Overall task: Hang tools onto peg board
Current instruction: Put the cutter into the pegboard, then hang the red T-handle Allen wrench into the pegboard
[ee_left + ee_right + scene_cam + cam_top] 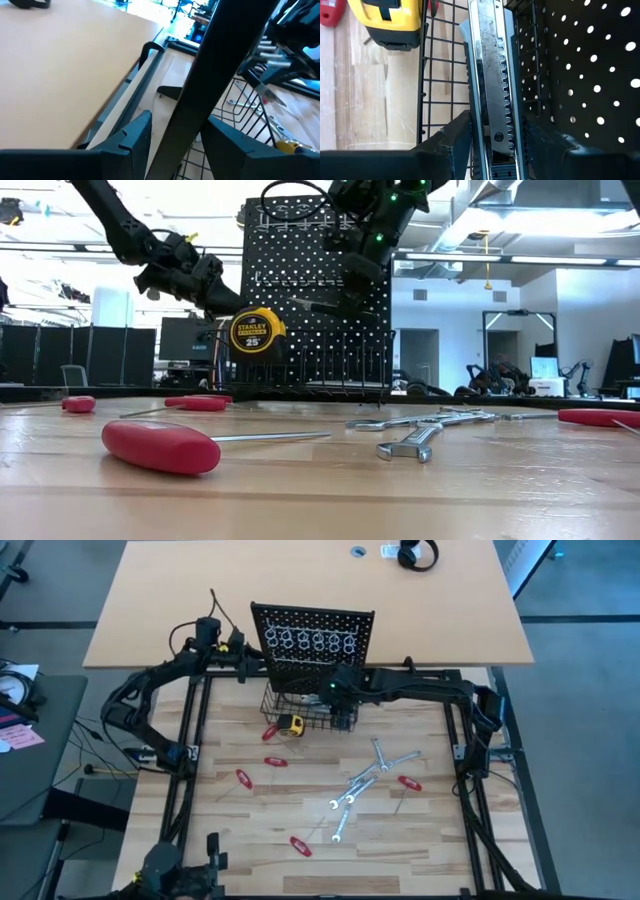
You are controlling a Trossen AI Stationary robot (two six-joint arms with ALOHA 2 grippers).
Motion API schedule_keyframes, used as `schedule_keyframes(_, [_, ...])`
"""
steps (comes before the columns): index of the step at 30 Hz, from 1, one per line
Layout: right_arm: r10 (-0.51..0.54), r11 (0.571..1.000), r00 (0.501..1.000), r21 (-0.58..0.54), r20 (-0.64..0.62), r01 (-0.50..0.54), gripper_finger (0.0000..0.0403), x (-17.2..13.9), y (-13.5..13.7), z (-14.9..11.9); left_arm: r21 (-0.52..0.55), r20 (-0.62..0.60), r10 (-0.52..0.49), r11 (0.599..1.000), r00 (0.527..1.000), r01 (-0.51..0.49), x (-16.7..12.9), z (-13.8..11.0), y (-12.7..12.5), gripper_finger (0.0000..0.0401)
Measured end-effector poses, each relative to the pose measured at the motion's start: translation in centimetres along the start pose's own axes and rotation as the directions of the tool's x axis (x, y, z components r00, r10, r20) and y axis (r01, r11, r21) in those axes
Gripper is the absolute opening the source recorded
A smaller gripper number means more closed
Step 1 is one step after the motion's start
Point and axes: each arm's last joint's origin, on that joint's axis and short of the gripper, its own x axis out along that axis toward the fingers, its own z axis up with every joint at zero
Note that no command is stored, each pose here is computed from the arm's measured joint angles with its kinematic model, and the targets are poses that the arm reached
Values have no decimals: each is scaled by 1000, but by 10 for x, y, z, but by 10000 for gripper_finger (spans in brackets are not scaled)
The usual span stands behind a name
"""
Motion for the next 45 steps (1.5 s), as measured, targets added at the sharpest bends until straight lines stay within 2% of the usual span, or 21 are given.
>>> schedule_keyframes(4, [3,1000,1000,-28,-6,-4,194,0,0,-1,24,7,36,999,999,-36,-6,9,-6,157])
schedule_keyframes(10, [4,999,1000,-39,-6,-4,250,-1,0,1,39,22,70,997,997,-71,-12,18,-13,157])
schedule_keyframes(13, [9,999,1000,-42,-4,-9,262,-4,2,4,35,20,74,997,997,-75,-13,18,-13,157])
schedule_keyframes(24, [47,991,999,-125,20,-44,265,-25,19,21,3,10,101,995,995,-101,-13,17,-13,157])
schedule_keyframes(31, [38,990,999,-135,23,-35,265,-28,17,22,13,-3,103,995,995,-103,-13,16,-13,157])
schedule_keyframes(35, [46,971,999,-236,16,-41,265,-31,26,23,20,-9,106,994,994,-106,-13,15,-13,157])
schedule_keyframes(38, [57,942,997,-333,54,-35,265,-33,36,29,17,-16,116,993,993,-116,-12,14,-13,157])
schedule_keyframes(41, [58,927,994,-374,89,-21,265,-36,46,33,20,-23,118,993,993,-118,-9,14,-15,157])
schedule_keyframes(45, [8,919,995,-393,97,31,265,-42,48,35,46,-36,133,990,990,-132,-3,14,-19,157])
